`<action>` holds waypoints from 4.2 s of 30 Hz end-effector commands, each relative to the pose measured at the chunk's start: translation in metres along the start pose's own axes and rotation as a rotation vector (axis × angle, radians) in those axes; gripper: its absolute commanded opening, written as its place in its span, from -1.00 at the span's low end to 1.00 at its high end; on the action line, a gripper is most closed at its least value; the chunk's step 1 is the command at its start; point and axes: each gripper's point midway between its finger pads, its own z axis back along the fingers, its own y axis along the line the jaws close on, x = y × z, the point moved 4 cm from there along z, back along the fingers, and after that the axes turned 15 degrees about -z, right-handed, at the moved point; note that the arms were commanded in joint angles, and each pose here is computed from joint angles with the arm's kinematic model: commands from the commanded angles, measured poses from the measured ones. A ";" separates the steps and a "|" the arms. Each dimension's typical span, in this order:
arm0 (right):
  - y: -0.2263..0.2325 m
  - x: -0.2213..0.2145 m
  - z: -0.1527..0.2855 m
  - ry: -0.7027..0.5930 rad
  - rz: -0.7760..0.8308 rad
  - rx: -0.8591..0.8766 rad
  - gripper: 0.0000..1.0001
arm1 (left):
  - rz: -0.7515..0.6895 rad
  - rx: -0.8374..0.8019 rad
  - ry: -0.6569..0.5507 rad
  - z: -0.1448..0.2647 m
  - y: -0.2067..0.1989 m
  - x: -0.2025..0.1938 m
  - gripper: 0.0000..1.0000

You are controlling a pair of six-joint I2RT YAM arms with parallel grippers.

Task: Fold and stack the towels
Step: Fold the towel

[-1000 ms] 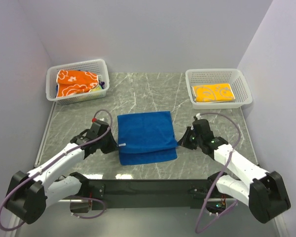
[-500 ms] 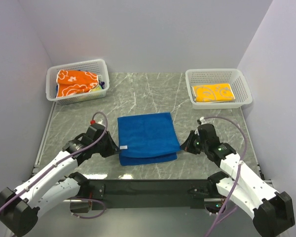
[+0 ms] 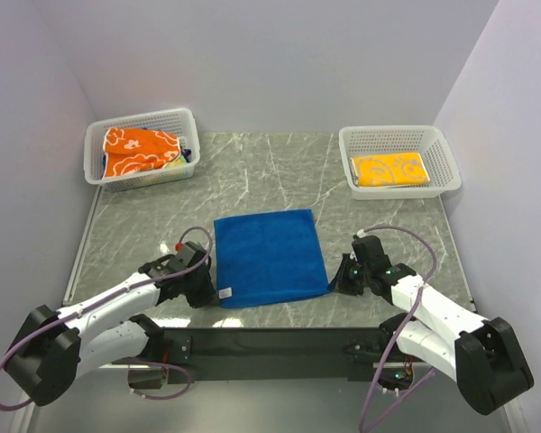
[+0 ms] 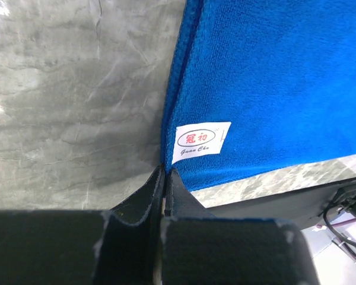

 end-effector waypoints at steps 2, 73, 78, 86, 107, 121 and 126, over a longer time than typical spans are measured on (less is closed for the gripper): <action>0.004 0.002 0.002 -0.011 0.019 0.002 -0.66 | 0.011 0.033 0.010 -0.002 0.003 -0.007 -0.83; 0.141 0.208 -0.091 0.190 0.820 0.068 0.07 | -0.562 0.196 -0.463 0.066 -0.028 0.243 0.99; 0.144 0.210 -0.096 0.209 0.841 0.064 0.03 | -0.566 0.196 -0.447 0.059 -0.025 0.241 0.99; 0.141 0.205 -0.113 0.271 0.852 0.053 -0.02 | -0.580 0.178 -0.427 0.055 -0.031 0.247 0.99; 0.127 0.191 -0.128 0.417 0.914 0.002 -0.35 | -0.735 0.116 -0.260 -0.002 -0.023 0.274 0.96; 0.123 0.189 -0.129 0.419 0.920 -0.005 -0.77 | -0.793 0.033 -0.073 -0.046 -0.005 0.262 0.54; 0.122 0.189 -0.128 0.422 0.920 -0.010 -0.89 | -0.789 0.027 -0.045 -0.055 0.000 0.260 0.46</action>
